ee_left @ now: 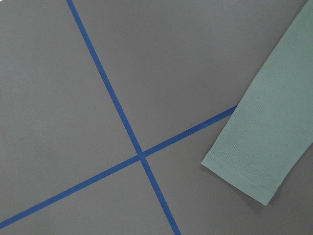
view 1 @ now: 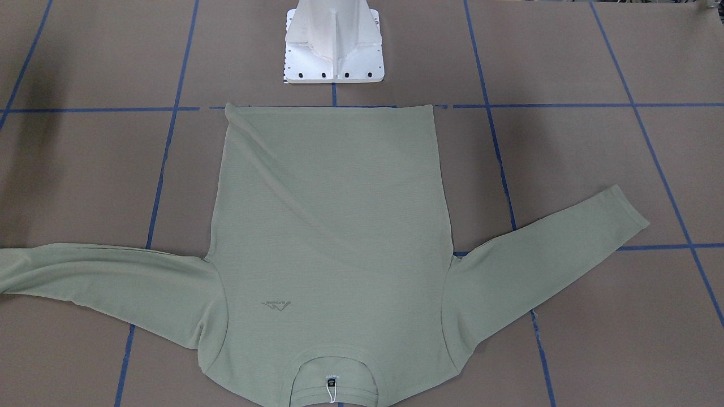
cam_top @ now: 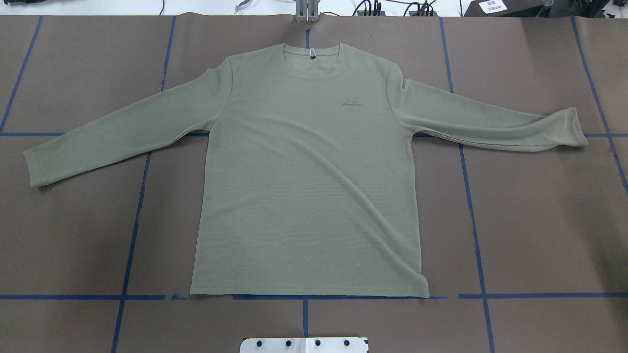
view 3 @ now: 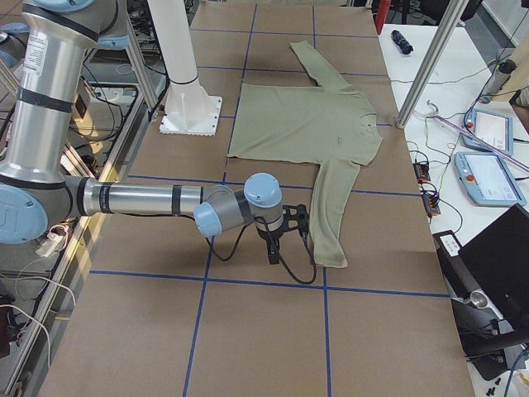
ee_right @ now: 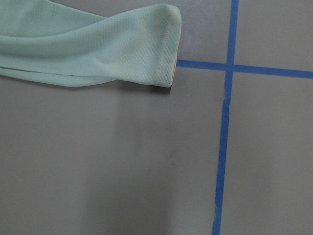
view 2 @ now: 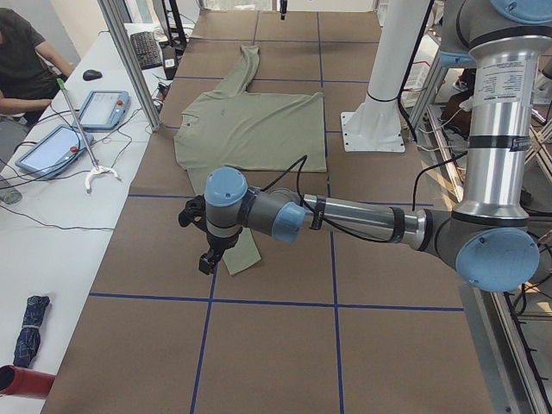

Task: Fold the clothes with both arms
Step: 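Reach the right gripper to the cuff of the sleeve nearest it, then grasp the sleeve cuff with the right gripper and lift it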

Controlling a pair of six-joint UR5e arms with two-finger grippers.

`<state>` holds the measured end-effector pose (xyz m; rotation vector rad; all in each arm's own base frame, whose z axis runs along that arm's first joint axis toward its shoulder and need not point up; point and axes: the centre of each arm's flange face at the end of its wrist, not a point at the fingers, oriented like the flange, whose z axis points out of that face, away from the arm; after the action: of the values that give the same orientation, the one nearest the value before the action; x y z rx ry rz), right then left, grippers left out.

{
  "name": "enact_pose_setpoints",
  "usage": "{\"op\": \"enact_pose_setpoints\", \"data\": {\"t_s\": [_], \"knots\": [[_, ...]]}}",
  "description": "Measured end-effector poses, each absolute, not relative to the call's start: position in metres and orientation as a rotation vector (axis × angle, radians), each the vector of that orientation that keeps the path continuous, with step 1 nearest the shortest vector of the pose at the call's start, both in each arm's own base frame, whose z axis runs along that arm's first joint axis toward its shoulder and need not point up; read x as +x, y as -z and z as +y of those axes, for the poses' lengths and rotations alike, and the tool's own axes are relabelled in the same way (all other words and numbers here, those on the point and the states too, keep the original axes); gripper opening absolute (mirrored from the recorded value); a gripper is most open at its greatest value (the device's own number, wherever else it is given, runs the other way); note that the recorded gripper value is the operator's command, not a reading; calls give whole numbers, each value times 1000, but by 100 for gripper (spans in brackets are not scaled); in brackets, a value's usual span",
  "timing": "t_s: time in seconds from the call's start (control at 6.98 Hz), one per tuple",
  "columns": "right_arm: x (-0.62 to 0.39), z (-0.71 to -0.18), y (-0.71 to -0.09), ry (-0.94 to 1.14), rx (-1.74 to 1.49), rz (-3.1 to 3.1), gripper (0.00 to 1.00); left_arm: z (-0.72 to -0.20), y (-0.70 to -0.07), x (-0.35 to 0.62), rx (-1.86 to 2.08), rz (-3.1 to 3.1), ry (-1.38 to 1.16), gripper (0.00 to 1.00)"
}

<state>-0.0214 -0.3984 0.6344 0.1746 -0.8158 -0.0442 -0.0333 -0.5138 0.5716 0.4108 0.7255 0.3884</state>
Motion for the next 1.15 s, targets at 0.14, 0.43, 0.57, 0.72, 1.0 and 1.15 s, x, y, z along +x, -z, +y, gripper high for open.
{"op": "enact_pose_setpoints", "data": {"t_s": [0.14, 0.43, 0.57, 0.72, 1.0, 1.15], "knots": [[-35, -398, -652, 54, 190, -817, 100, -515, -573, -33, 422, 729, -370, 100], [-69, -437, -671, 44, 208, -780, 100, -517, -575, -33, 407, 742, -308, 100], [-84, -471, -676, 37, 211, -770, 100, -517, -575, -33, 404, 743, -300, 100], [-96, -499, -682, 34, 205, -765, 100, -517, -574, -33, 406, 744, -297, 100], [-118, -539, -687, 45, 188, -762, 100, -519, -571, -32, 412, 744, -299, 100], [-131, -552, -688, 55, 178, -761, 100, -520, -569, -32, 417, 744, -301, 100]]}}
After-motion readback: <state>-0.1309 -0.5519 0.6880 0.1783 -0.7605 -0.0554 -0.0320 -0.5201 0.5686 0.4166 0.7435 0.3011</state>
